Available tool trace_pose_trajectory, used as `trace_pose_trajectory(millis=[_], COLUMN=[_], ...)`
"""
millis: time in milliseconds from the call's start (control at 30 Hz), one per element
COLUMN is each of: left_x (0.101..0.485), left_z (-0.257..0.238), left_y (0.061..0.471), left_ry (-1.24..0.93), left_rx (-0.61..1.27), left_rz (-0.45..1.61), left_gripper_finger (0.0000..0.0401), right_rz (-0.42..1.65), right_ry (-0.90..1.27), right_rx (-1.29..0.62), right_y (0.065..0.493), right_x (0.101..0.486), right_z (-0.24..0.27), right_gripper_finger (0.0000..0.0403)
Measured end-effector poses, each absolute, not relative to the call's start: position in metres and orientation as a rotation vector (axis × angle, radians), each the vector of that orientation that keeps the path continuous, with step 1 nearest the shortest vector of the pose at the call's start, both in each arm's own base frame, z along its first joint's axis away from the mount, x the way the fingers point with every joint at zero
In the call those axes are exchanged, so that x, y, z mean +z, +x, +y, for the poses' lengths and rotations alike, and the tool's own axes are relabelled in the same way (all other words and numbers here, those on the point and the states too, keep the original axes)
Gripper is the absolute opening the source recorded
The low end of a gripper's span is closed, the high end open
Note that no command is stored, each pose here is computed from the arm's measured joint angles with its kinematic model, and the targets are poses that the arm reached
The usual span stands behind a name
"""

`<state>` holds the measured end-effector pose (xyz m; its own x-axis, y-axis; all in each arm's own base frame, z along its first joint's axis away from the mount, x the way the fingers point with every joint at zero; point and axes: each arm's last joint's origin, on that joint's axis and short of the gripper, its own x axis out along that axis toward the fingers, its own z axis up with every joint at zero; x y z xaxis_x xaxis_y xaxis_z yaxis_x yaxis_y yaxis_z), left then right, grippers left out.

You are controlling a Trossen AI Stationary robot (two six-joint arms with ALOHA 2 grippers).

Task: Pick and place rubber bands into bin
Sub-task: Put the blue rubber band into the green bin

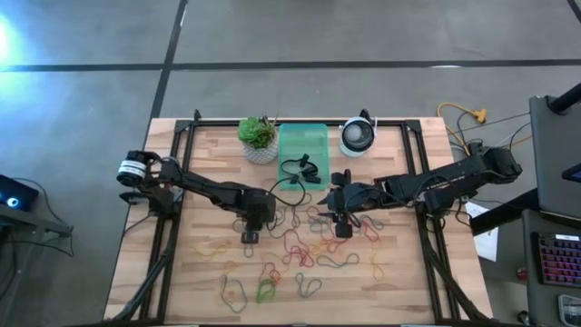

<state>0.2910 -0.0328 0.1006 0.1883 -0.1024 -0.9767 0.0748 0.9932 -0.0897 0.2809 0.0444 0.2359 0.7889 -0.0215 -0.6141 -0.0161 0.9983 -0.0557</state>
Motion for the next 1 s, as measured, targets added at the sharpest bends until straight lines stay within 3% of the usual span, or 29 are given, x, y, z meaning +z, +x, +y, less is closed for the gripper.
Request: trace_pose_trajectory(millis=[333, 733, 1000], left_x=[0.100, 0.102, 0.109], left_z=[-0.036, -0.041, -0.050], left_y=[0.291, 0.301, 0.312], left_ry=[-0.021, -0.031, -0.125], left_rx=[-0.219, -0.402, -0.640], left_rz=[1.366, 1.229, 1.051], left_gripper_finger=[0.0006, 0.0000, 0.0000], right_rz=[0.653, 0.651, 0.649], right_ry=[-0.041, -0.039, -0.038], right_rx=[-0.008, 0.001, 0.001], right_y=[0.281, 0.281, 0.281], right_x=[0.237, 0.237, 0.237], right_z=[0.044, 0.048, 0.048], right_gripper_finger=[0.0137, 0.0136, 0.0136])
